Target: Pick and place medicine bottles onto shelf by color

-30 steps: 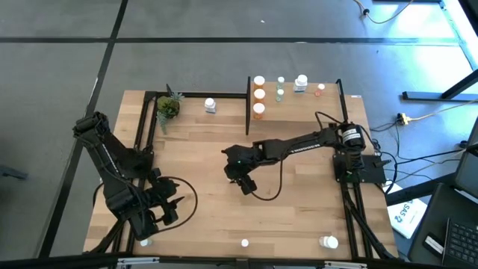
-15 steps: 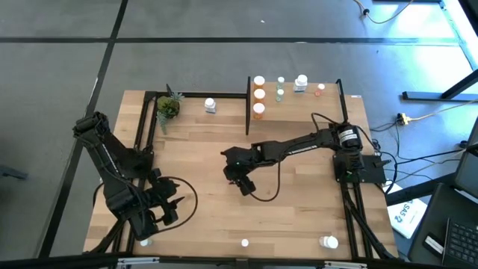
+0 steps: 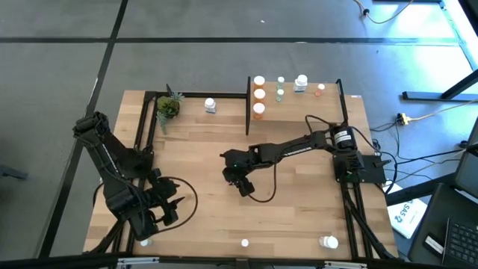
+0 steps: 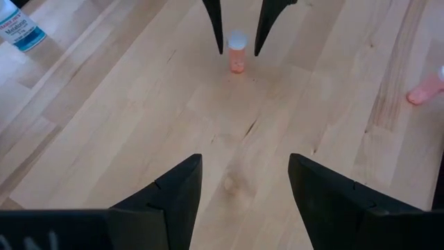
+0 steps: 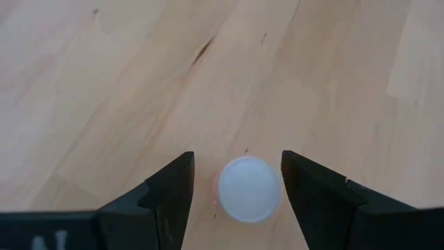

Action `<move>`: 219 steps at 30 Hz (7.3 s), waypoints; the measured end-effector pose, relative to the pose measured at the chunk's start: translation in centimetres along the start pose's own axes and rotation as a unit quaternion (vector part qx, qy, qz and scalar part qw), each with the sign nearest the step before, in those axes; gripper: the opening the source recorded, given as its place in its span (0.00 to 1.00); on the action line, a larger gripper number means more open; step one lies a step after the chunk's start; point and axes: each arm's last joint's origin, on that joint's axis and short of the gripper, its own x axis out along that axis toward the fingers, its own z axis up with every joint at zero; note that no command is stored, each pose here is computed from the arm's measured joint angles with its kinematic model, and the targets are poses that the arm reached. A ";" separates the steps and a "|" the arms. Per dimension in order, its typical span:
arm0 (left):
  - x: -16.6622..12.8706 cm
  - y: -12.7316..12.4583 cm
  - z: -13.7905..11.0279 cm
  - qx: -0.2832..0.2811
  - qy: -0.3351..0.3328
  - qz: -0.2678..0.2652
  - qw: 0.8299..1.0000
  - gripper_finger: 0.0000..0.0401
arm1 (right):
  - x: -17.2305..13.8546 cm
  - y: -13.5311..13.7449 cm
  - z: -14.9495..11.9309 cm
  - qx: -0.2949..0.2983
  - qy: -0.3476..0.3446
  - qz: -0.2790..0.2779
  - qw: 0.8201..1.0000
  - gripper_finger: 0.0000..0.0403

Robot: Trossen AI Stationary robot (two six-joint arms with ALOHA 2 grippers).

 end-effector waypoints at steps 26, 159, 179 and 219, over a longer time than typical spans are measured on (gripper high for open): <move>0.0 0.0 0.0 0.000 0.000 0.000 1.000 0.52 | -0.1 0.1 -0.1 0.034 0.011 0.007 0.999 0.31; 6.0 3.8 7.8 0.029 -0.136 0.200 0.970 0.52 | -29.2 -5.0 -17.7 0.623 0.054 -0.555 0.549 0.30; 6.1 3.8 7.7 0.037 -0.115 0.194 0.974 0.52 | -29.1 -4.9 -17.8 0.639 0.048 -0.545 0.541 0.30; 6.1 3.7 7.7 0.037 -0.114 0.193 0.974 0.52 | -29.3 -5.0 -18.0 0.652 0.035 -0.553 0.518 0.30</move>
